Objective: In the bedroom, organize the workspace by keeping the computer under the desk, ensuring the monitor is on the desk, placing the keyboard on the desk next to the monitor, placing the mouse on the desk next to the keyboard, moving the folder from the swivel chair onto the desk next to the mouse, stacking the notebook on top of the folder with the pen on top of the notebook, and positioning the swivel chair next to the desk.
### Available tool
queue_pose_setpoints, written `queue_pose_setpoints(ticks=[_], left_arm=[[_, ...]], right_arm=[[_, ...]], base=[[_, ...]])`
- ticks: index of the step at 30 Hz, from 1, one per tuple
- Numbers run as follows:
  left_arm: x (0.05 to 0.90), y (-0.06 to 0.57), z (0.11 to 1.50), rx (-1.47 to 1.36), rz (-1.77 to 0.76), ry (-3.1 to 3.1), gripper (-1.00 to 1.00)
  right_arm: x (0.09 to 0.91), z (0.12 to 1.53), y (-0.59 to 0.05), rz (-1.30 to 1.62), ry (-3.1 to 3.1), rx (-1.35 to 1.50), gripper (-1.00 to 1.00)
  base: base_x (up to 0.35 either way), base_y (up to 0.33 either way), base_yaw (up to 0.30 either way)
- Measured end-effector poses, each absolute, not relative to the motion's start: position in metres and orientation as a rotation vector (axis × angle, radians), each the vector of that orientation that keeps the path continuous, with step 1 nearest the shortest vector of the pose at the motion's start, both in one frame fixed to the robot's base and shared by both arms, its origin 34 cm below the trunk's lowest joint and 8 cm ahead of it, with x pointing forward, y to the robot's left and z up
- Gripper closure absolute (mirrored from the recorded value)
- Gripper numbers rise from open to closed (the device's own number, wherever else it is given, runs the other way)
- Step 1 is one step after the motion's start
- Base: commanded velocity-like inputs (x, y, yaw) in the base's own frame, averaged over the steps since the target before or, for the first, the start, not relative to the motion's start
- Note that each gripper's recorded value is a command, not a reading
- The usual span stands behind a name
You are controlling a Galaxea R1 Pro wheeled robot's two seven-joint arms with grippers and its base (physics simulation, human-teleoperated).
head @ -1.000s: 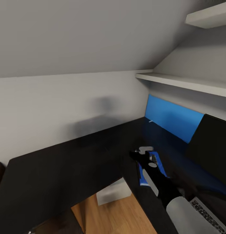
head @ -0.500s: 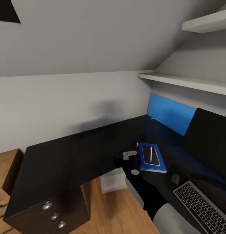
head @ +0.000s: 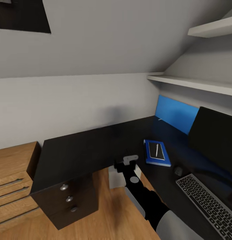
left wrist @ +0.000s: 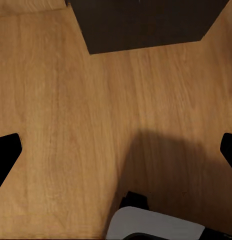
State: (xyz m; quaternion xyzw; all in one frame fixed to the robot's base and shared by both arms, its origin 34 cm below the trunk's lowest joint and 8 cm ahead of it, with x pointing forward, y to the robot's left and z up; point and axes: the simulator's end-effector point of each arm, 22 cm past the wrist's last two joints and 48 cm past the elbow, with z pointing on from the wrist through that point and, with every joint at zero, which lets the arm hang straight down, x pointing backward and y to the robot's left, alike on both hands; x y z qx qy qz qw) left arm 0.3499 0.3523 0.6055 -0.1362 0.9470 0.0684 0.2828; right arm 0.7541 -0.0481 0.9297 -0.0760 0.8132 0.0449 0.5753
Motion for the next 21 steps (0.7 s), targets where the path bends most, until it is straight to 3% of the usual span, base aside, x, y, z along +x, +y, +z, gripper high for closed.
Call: queue_pose_setpoints(ticks=[7, 21], left_arm=[[0.352, 0.353, 0.608, -0.362, 0.182, 2.527, -1.00], [0.360, 0.354, 0.613, -0.364, 0.181, 2.501, -1.00]], right_arm=[[0.752, 0.934, -0.048, 0.100, 1.897, -0.178, -1.00], [0.742, 0.942, -0.031, 0.089, 1.879, -0.223, -1.00]], base=[[-0.188, 0.000, 0.000], [-0.021, 0.000, 0.000]])
